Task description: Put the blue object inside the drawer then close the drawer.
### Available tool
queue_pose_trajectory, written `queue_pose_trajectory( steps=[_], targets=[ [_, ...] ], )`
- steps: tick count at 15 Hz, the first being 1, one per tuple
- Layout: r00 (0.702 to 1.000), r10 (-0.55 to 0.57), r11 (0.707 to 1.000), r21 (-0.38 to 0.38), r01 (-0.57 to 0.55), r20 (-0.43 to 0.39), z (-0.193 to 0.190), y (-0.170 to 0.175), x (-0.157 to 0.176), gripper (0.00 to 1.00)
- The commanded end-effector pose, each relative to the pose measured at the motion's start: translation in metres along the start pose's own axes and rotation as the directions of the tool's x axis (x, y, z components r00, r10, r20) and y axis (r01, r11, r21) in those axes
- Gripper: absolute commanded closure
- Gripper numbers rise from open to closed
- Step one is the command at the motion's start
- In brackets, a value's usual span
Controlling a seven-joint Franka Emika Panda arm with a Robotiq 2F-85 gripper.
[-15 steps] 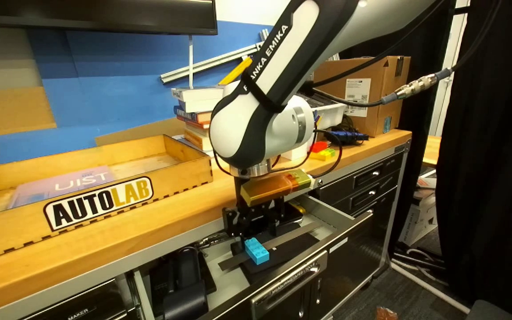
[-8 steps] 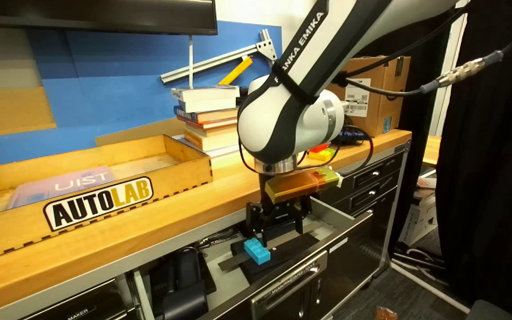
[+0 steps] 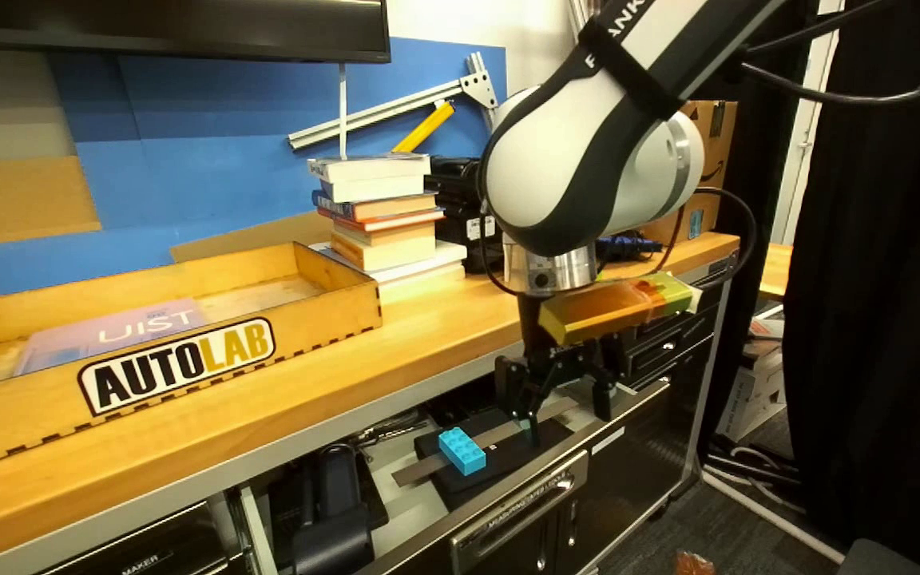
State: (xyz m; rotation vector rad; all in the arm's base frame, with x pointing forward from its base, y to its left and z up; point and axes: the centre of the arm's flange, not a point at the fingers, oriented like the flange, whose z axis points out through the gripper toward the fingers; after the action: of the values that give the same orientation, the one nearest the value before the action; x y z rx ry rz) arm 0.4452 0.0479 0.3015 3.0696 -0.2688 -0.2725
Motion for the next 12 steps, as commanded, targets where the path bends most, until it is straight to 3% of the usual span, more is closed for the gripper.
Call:
queue_pose_trajectory(
  steps=[1,2,3,5,12],
  targets=[
    [1.0,-0.001,1.0,-0.02,0.001,0.027,0.019,0.009,-0.023,0.0],
    [1.0,0.005,1.0,-0.028,-0.004,0.028,0.028,0.008,-0.021,0.0],
    [1.0,0.007,1.0,-0.029,-0.007,0.016,0.035,0.007,-0.019,0.25],
    [1.0,0.004,1.0,-0.022,-0.004,-0.006,0.045,0.0,-0.01,0.32],
    [0.995,0.009,1.0,0.0,-0.009,-0.098,0.068,-0.02,0.02,0.87]
  ],
)
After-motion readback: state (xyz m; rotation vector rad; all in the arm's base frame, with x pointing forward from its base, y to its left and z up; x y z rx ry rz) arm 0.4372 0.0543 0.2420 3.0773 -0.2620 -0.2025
